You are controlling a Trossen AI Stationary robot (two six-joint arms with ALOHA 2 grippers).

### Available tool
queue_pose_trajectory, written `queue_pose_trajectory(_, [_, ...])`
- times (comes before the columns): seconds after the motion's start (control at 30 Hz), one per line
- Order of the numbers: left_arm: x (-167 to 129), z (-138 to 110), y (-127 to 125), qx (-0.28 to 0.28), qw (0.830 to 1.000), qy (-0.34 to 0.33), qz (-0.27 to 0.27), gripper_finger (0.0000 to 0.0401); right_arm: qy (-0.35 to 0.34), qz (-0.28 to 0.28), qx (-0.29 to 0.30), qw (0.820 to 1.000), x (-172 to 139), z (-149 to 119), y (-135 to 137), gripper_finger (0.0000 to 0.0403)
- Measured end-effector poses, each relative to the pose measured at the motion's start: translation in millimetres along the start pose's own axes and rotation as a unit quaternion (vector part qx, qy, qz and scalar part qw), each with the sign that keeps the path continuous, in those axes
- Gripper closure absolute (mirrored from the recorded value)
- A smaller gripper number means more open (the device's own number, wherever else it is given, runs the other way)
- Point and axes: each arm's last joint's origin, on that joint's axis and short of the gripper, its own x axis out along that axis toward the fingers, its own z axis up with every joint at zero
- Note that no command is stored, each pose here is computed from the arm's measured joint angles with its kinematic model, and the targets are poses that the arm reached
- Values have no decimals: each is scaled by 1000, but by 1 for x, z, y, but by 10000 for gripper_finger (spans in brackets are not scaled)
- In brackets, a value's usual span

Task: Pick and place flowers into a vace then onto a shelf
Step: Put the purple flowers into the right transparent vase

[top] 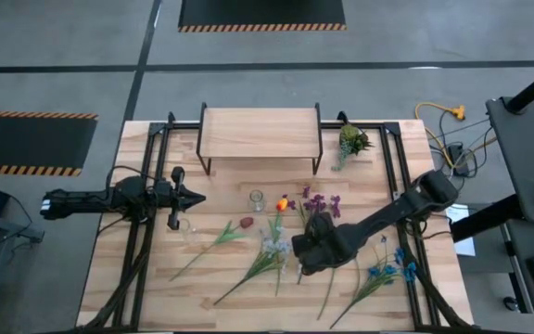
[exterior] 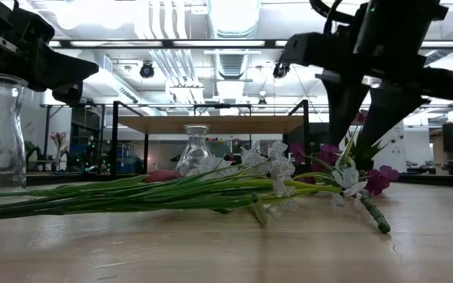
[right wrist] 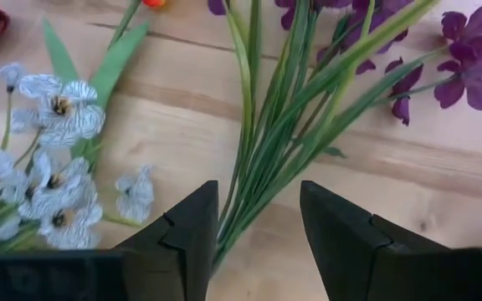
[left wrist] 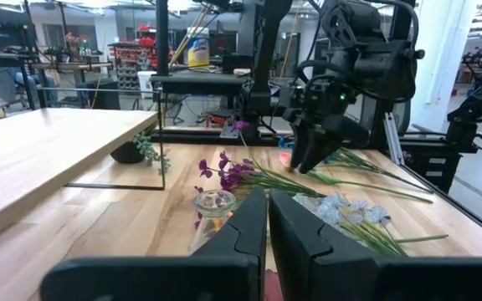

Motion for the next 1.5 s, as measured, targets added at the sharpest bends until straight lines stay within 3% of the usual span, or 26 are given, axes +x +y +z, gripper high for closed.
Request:
queue_pose_trajectory(0.83, [0,0,0,1,1000,0,0,401,-38,-73,16,996,59,-23,2,248])
queue_pose_trajectory(1.03, [0,0,0,1,1000,1,0,401,-36,-73,17,997,57,-22,2,280])
queue_pose_trajectory(1.4, [0,0,0,1,1000,1,0,401,-34,-74,3,997,56,-21,2,380])
queue_pose_trajectory(1.5, [0,0,0,1,1000,1,0,401,-30,-73,-3,997,55,-21,4,388])
